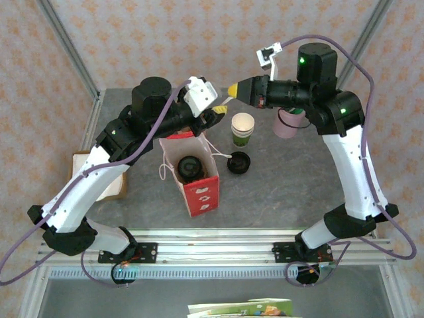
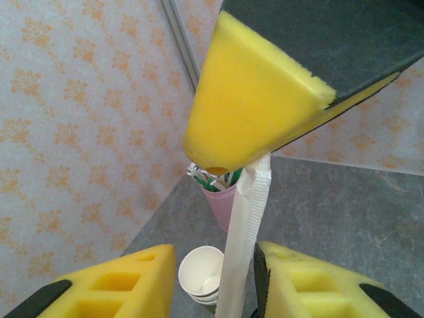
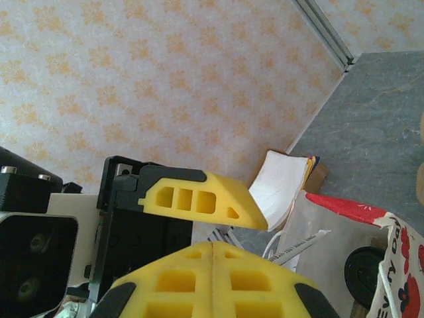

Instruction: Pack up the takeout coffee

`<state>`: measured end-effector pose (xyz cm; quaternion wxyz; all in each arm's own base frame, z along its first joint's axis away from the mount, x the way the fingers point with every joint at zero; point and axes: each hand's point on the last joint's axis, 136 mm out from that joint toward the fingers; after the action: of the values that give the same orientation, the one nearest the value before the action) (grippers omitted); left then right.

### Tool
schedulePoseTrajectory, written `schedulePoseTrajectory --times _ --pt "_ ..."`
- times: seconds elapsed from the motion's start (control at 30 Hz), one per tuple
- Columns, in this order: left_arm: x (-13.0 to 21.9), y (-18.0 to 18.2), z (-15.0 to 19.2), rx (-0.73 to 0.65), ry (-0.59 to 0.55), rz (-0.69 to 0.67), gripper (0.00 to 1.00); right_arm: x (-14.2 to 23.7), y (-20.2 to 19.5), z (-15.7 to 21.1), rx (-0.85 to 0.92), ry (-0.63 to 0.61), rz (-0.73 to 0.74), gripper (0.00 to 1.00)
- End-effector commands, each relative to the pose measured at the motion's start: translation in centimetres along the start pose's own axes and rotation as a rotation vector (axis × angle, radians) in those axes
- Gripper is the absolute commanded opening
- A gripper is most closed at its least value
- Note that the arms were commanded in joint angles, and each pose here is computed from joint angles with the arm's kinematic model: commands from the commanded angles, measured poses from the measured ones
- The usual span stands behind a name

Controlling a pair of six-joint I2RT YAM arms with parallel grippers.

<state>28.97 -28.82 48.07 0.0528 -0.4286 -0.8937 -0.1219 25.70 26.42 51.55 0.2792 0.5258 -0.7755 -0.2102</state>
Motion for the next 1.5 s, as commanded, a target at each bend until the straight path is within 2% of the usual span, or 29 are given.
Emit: schedulePoseTrajectory --times 0.0,0.13,0.3,0.57,0.7,0.8,0.93,1.07,1.23,1.47 --pt "-0.6 0.6 -0.5 0.003 -0.02 -0.021 0.42 0.7 1.9 -0.2 0.045 -0.019 -0.045 0.0" --pt "-1.0 0.6 -0.1 0.006 0.002 -0.014 0.41 0.7 1.9 -0.2 0.046 -0.02 -0.044 0.0" --pt "-0.9 0.7 -0.5 0.012 -0.01 -0.018 0.26 0.6 1.8 -0.2 0.045 -0.019 -0.038 0.0" --pt "-0.3 0.6 -0.4 0.03 -0.007 -0.023 0.15 0.5 1.3 -0.4 0.042 -0.028 -0.013 0.0" --pt "0.4 0.5 -0.3 0.044 -0.018 -0.027 0.13 0.5 1.1 -0.5 0.043 -0.034 -0.007 0.0" --pt "0.9 0.4 -0.2 0.056 -0.025 -0.03 0.13 0.5 1.1 -0.8 0.044 -0.044 0.001 0.1" --pt "2.0 0.4 -0.1 0.084 -0.051 -0.043 0.14 0.7 1.0 -1.1 0.047 -0.058 0.016 0.36" --pt "3.3 0.3 0.2 0.161 -0.08 -0.055 0.14 1.5 0.9 -2.4 0.063 -0.115 0.068 0.46" --pt "4.4 0.0 2.0 0.307 -0.134 -0.065 0.16 2.5 1.0 -4.2 0.065 -0.196 0.092 0.49" --pt "5.4 2.4 5.5 0.442 -0.253 -0.239 0.2 2.3 0.4 -4.4 0.056 -0.202 0.091 0.49"
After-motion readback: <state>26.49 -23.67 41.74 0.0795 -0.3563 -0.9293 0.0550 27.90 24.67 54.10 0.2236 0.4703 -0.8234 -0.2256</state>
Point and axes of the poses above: each hand's point on the last joint's axis, 136 mm out from that joint toward the fingers, its own x axis back along the fingers, its own y axis along the line the jaws close on, z = x × y, and after that the axes turned 7 degrees about x, right-handed
